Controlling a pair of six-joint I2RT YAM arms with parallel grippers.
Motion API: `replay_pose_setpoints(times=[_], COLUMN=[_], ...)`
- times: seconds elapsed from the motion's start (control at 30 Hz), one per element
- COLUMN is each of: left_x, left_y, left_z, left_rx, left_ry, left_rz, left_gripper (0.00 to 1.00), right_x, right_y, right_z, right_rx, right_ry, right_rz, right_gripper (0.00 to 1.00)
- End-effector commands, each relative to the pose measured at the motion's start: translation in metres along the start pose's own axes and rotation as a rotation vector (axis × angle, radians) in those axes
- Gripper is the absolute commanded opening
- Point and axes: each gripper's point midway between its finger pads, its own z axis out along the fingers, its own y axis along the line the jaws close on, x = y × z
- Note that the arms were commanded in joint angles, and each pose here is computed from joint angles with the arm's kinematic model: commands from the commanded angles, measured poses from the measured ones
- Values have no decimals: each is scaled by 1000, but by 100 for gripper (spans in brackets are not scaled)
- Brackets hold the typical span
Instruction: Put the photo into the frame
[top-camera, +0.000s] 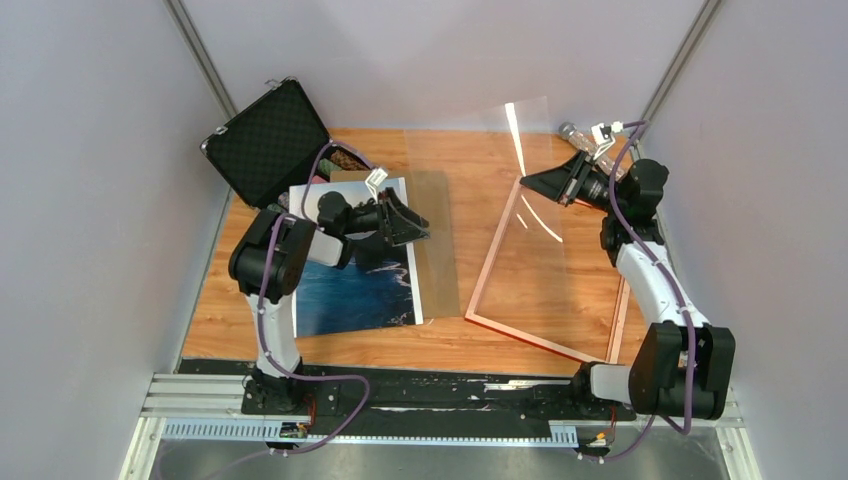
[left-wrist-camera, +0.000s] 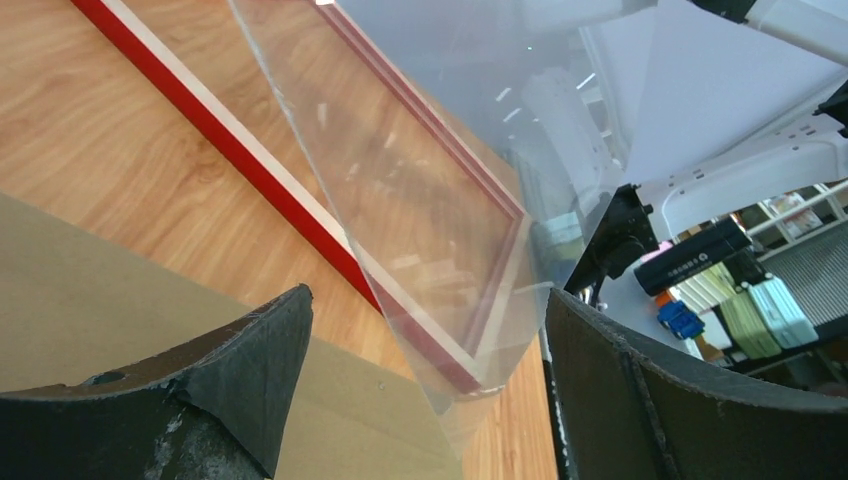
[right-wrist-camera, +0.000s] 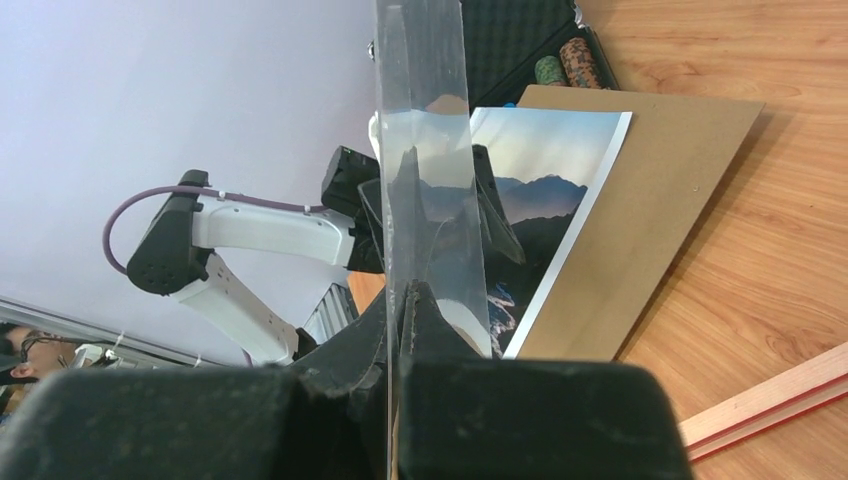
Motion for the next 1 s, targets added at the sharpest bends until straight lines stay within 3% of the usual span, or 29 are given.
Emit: replay_pose_setpoints(times=[0.0, 0.37, 0.5, 0.67, 0.97], left_x=[-1, -5, -10, -9, -11], left_y=[-12, -27, -33, -40, -52], left_z=[22, 37, 38, 37, 34], left_rx=[73, 129, 147, 162, 188], left_ry=[0, 7, 16, 32, 59], left_rz=[112, 102, 96, 85, 73], left_gripper=[93, 67, 53, 26, 0], right_x=[-11, -3, -4, -6, -6], right_y=[21, 5, -1, -8, -20], right_z=[-6, -15, -18, -21, -28], right_rx=[-41, 8, 27, 57, 94], right_ry=[-34, -52, -66, -83, -103], right_rz=[-57, -54, -58, -63, -89], right_gripper=[0, 0, 0, 0, 0])
